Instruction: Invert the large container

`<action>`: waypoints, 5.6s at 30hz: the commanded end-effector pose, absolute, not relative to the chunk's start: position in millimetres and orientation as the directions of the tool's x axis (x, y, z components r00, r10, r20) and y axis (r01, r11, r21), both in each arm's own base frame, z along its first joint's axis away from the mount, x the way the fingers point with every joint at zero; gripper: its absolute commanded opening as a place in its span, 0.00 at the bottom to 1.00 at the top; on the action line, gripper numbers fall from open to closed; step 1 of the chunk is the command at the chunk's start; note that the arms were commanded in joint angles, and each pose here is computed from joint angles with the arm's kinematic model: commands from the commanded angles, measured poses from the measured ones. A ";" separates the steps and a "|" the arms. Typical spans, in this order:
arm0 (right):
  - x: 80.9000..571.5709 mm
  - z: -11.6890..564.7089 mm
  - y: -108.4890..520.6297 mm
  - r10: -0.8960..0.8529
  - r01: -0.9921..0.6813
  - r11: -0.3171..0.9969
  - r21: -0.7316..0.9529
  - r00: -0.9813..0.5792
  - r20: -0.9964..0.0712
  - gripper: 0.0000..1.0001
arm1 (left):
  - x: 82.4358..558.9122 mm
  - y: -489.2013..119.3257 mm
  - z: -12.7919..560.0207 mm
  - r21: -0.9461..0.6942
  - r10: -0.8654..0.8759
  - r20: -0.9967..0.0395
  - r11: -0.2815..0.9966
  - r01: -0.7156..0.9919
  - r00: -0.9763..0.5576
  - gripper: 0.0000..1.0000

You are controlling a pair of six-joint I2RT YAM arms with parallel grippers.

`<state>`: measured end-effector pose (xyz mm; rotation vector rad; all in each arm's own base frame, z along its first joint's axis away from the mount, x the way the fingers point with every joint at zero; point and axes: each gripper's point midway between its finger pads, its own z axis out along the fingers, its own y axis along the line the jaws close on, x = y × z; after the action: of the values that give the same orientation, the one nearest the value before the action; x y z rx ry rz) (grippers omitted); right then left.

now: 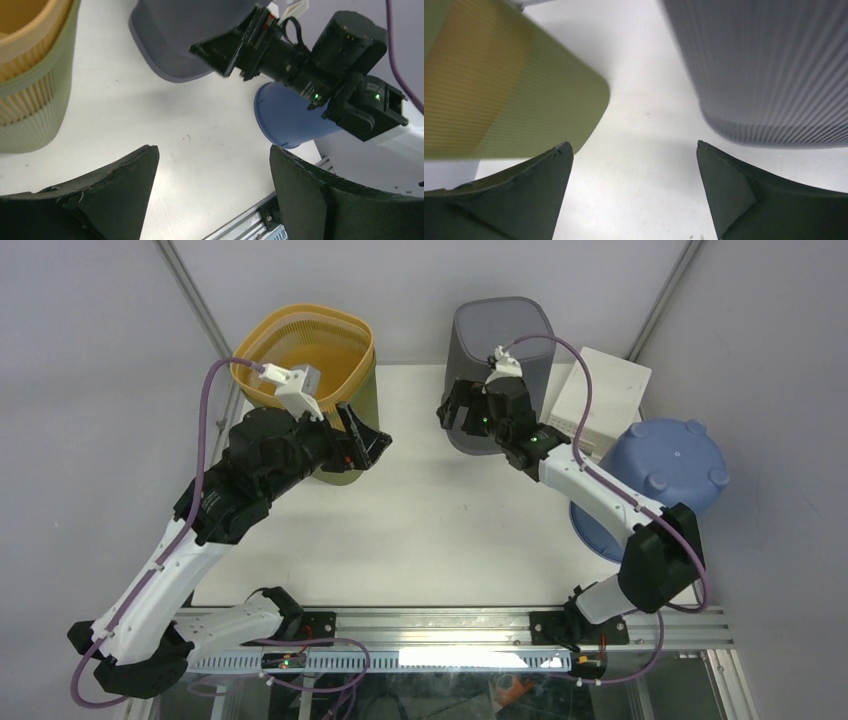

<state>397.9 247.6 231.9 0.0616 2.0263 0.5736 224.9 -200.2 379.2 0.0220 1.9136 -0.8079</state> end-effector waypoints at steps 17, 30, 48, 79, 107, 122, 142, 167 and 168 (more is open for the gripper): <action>476.4 246.1 232.7 0.297 -0.137 0.907 0.399 -0.463 -0.835 0.99 | 292.4 -189.7 502.7 -0.248 -0.192 -0.961 0.915 0.317 -0.198 0.93; 370.5 243.8 222.0 0.363 -0.188 0.824 0.534 -0.547 -0.754 0.99 | 331.8 -163.8 463.0 -0.026 -0.002 -0.984 0.990 0.135 -0.177 0.98; 291.2 220.1 178.1 0.365 -0.104 0.845 0.525 -0.607 -0.706 0.99 | 410.2 -154.8 363.2 -0.002 0.080 -0.865 0.987 0.163 -0.495 0.76; 255.8 353.9 334.1 0.366 -0.284 0.541 0.792 -0.768 -0.526 0.99 | 337.6 -246.4 442.5 -0.399 -0.199 -0.881 0.800 0.448 -0.430 0.00; 290.9 345.2 349.3 0.492 -0.142 0.592 0.793 -0.716 -0.495 0.98 | 327.4 -271.2 432.3 -0.468 -0.212 -0.852 0.721 0.512 -0.479 0.00; 283.9 239.7 336.0 0.471 0.039 0.699 0.714 -0.777 -0.418 0.94 | 302.1 -264.9 541.0 -0.385 -0.255 -0.922 0.675 0.629 -0.291 0.00; 292.1 216.3 369.0 0.509 0.080 0.585 0.807 -0.810 -0.290 0.92 | 268.0 -240.4 643.3 -0.290 -0.398 -0.917 0.631 0.720 -0.021 0.00; 388.2 310.9 445.1 0.499 -0.116 0.463 0.878 -0.785 -0.367 0.93 | 201.4 -162.8 713.7 -0.214 -0.510 -0.820 0.693 0.688 0.258 0.00; 388.7 317.9 432.5 0.507 -0.124 0.462 0.878 -0.776 -0.376 0.94 | 200.3 -162.3 714.0 -0.213 -0.511 -0.820 0.692 0.690 0.259 0.00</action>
<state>402.6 456.8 268.3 0.4409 2.1717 1.3161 215.7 -167.6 686.4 0.2023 1.1453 -0.7888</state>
